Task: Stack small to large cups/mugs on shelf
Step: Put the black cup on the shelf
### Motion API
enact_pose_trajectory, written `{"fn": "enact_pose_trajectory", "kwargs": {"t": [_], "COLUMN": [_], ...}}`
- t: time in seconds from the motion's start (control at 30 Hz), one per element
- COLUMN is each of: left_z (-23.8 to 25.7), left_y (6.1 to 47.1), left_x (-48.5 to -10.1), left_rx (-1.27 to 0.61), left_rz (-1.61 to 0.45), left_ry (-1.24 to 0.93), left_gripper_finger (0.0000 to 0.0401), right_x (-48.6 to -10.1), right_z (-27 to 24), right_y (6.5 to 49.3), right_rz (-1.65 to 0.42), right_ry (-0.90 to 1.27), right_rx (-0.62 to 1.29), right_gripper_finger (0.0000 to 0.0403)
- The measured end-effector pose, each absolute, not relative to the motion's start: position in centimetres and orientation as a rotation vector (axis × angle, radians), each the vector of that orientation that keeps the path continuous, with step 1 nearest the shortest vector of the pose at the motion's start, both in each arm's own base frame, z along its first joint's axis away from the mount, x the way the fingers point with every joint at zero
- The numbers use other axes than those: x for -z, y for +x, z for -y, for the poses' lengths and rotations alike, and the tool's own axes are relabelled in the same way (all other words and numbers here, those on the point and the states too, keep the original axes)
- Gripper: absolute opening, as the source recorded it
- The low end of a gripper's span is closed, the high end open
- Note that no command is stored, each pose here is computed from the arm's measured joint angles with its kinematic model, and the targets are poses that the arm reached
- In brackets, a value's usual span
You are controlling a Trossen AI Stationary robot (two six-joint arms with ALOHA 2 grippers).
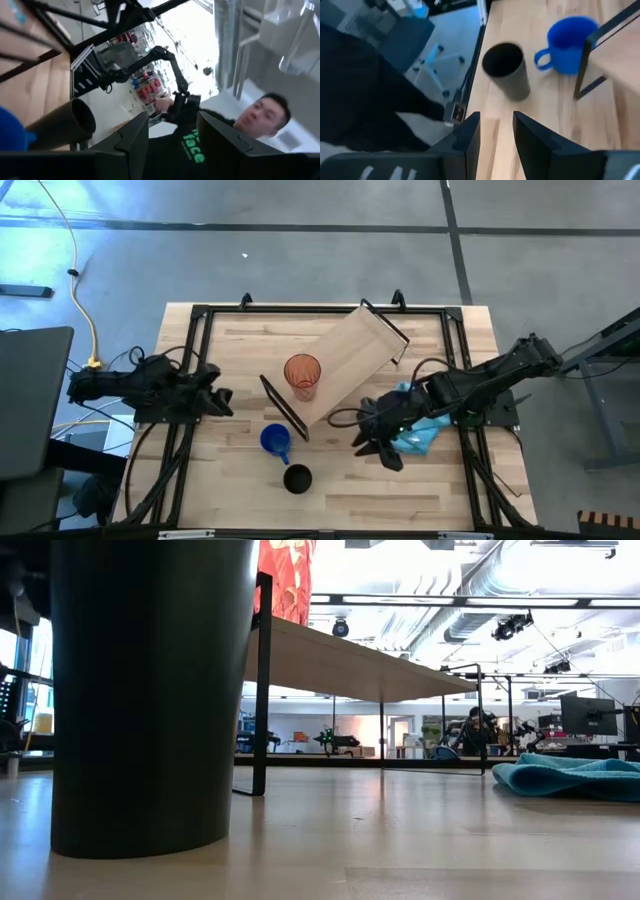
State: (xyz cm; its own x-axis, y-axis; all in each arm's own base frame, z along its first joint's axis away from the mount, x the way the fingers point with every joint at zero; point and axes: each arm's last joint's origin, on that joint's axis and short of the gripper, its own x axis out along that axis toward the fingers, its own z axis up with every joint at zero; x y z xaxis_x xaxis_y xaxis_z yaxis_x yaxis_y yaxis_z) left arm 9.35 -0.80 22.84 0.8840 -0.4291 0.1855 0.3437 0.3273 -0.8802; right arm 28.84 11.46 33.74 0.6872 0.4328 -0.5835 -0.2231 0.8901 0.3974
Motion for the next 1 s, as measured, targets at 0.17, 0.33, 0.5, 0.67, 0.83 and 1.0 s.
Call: {"fn": "enact_pose_trajectory", "kwargs": {"t": [0.17, 0.33, 0.5, 0.67, 0.83, 1.0], "left_z": [1.6, 3.1, 5.7, 8.6, 10.6, 11.7], "left_y": [10.6, 13.1, 16.3, 19.6, 22.9, 25.9], "left_x": [-24.9, -25.7, -26.0, -26.5, -27.2, -27.7], "left_rx": [0.515, 0.484, 0.443, 0.388, 0.25, 0.068], "left_rz": [-0.11, -0.211, -0.353, -0.436, -0.503, -0.621], "left_ry": [-0.986, -0.904, -0.851, -0.789, -0.767, -0.724], "left_gripper_finger": [0.0156, 0.0156, 0.0156, 0.0156, 0.0156, 0.0156], "right_x": [-33.8, -34.4, -36.7, -40.8, -44.2, -45.8], "right_z": [-11.0, -10.2, -9.4, -8.8, -7.9, -6.5], "right_y": [29.1, 28.6, 26.5, 22.5, 17.1, 12.3], "right_rz": [-0.706, -0.671, -0.602, -0.431, -0.257, -0.152], "right_ry": [0.338, 0.346, 0.323, 0.227, 0.144, 0.116], "right_rx": [-0.298, -0.189, -0.154, -0.161, -0.145, -0.117], "right_gripper_finger": [0.0106, 0.0106, 0.0106, 0.0106, 0.0106, 0.0106]}}
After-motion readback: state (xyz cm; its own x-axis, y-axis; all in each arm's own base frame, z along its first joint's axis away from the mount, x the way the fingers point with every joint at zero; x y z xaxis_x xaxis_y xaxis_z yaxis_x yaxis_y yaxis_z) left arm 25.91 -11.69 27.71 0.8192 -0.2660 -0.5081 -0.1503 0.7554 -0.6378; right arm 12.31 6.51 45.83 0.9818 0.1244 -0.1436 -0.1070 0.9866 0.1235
